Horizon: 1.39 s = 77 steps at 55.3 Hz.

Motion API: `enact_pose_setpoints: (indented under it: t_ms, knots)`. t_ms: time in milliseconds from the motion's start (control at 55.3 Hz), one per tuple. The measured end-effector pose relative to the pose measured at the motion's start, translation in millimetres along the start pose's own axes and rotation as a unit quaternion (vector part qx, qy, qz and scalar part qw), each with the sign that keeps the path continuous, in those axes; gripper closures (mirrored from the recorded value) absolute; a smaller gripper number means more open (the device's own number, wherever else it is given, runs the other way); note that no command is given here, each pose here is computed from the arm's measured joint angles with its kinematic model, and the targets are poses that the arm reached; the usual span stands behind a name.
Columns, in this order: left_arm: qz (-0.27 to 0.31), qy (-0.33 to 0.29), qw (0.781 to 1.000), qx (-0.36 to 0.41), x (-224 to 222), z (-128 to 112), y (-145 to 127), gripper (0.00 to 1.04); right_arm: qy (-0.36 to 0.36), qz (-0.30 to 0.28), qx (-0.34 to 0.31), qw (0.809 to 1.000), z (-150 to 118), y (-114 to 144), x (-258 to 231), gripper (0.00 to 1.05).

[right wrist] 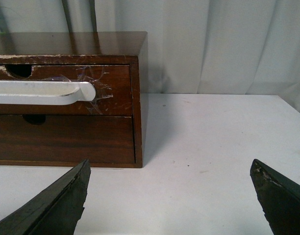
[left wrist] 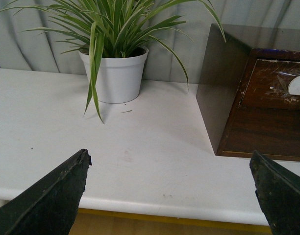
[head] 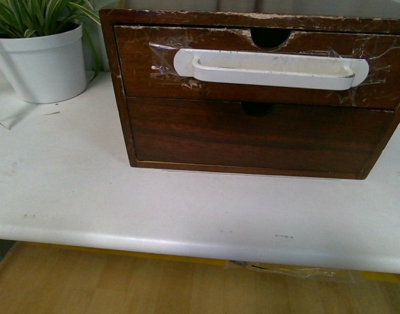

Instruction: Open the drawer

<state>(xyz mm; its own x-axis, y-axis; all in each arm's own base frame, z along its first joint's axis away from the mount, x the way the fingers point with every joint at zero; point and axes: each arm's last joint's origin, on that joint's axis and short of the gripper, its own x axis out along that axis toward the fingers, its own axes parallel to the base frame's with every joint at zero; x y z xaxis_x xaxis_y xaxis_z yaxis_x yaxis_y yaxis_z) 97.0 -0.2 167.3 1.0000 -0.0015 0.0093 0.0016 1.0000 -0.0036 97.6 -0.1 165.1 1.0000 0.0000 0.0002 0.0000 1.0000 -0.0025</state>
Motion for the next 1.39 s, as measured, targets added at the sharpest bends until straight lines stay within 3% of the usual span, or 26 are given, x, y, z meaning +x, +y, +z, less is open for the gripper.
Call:
enact_pose_setpoints:
  t_ms: [1393]
  knots:
    - [0.0,0.0,1.0,0.0,0.0,0.0,0.0,0.06,0.0,0.0,0.0,1.0,0.0,0.0,0.0,0.09]
